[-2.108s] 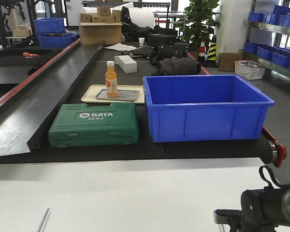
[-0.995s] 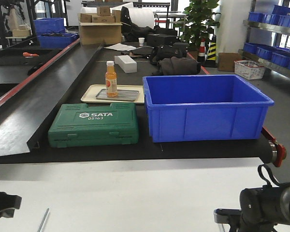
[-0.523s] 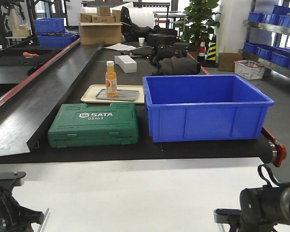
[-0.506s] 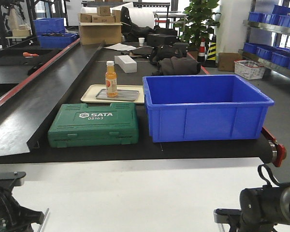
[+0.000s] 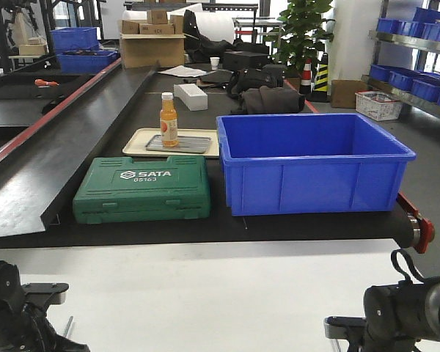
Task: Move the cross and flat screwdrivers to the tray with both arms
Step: 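Lower the left gripper onto the other green-handled screwdriver and close it, then lift both held screwdrivers upright off the table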
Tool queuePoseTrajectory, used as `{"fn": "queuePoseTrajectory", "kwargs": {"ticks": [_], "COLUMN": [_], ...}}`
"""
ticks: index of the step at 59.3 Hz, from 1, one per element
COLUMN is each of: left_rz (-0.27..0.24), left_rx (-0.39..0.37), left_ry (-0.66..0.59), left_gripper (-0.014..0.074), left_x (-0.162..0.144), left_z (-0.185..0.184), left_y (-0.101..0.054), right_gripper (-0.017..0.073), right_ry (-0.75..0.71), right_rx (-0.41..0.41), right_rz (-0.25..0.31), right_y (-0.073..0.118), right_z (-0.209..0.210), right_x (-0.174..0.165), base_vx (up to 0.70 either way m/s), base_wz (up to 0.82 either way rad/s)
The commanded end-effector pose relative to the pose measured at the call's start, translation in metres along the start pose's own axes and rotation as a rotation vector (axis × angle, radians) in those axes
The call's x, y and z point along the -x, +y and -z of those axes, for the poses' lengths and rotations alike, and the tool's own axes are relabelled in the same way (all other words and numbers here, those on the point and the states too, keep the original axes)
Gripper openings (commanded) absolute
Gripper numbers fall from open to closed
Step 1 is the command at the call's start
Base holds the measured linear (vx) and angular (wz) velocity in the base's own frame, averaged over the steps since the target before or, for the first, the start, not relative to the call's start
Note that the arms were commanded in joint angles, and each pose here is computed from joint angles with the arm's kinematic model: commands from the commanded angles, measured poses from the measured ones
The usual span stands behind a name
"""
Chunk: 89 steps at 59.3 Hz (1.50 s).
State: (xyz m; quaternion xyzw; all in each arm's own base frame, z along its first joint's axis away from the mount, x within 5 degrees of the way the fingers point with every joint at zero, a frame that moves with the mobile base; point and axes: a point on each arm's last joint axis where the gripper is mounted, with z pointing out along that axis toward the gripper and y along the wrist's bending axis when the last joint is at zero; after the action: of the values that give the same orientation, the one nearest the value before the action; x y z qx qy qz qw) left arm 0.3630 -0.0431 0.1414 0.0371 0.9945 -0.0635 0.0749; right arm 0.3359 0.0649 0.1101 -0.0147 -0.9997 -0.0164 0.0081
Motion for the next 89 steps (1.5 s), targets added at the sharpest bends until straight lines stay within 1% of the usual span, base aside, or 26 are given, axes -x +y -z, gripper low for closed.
{"fn": "queuePoseTrajectory", "kwargs": {"ticks": [1, 3, 15, 17, 22, 33, 38, 45, 51, 64, 71, 82, 89], "left_rz": [0.014, 0.021, 0.023, 0.030, 0.056, 0.152, 0.165, 0.206, 0.230, 0.234, 0.260, 0.266, 0.268], "left_rx": [-0.011, -0.011, -0.013, -0.014, -0.014, -0.018, -0.018, -0.019, -0.020, -0.020, -0.020, -0.021, -0.019], "left_ry": [-0.081, -0.080, -0.066, -0.058, -0.051, -0.052, -0.056, -0.054, -0.053, -0.035, -0.033, -0.036, -0.034], "left_gripper": [0.0452, 0.0452, 0.0452, 0.0452, 0.0452, 0.0452, 0.0452, 0.0452, 0.0452, 0.0452, 0.0452, 0.0452, 0.0450], "left_x": [0.0095, 0.0094, 0.0081, 0.0073, 0.0068, 0.0069, 0.0072, 0.0071, 0.0071, 0.0055, 0.0052, 0.0053, 0.0050], "left_z": [0.0185, 0.0185, 0.0184, 0.0184, 0.0184, 0.0184, 0.0184, 0.0184, 0.0184, 0.0183, 0.0189, 0.0197, 0.0201], "left_y": [-0.0050, -0.0050, -0.0052, -0.0053, -0.0052, -0.0054, -0.0053, -0.0053, -0.0053, -0.0056, -0.0056, -0.0057, -0.0056], "right_gripper": [-0.0008, -0.0008, -0.0008, -0.0008, -0.0008, -0.0008, -0.0008, -0.0008, -0.0008, -0.0008, -0.0008, -0.0008, -0.0008], "right_ry": [-0.044, -0.044, -0.045, -0.045, -0.045, -0.046, -0.046, -0.042, -0.041, -0.046, -0.052, -0.052, -0.054], "right_rx": [0.016, 0.016, 0.016, 0.016, 0.016, 0.016, 0.016, 0.015, 0.015, 0.016, 0.017, 0.016, 0.016], "right_rz": [0.010, 0.010, 0.013, 0.013, 0.013, 0.013, 0.013, 0.013, 0.013, 0.015, 0.022, 0.048, 0.049], "right_y": [0.0015, 0.0015, 0.0015, 0.0015, 0.0015, 0.0016, 0.0016, 0.0015, 0.0015, 0.0015, 0.0016, 0.0016, 0.0017], "right_z": [0.0017, 0.0017, 0.0018, 0.0018, 0.0018, 0.0018, 0.0018, 0.0017, 0.0017, 0.0018, 0.0018, 0.0018, 0.0018], "right_x": [0.0042, 0.0042, 0.0043, 0.0043, 0.0043, 0.0043, 0.0043, 0.0039, 0.0038, 0.0043, 0.0049, 0.0049, 0.0050], "base_vx": [0.00, 0.00, 0.00, 0.00, 0.00, 0.00, 0.00, 0.00, 0.00, 0.00, 0.00, 0.00, 0.00], "base_wz": [0.00, 0.00, 0.00, 0.00, 0.00, 0.00, 0.00, 0.00, 0.00, 0.00, 0.00, 0.00, 0.00]}}
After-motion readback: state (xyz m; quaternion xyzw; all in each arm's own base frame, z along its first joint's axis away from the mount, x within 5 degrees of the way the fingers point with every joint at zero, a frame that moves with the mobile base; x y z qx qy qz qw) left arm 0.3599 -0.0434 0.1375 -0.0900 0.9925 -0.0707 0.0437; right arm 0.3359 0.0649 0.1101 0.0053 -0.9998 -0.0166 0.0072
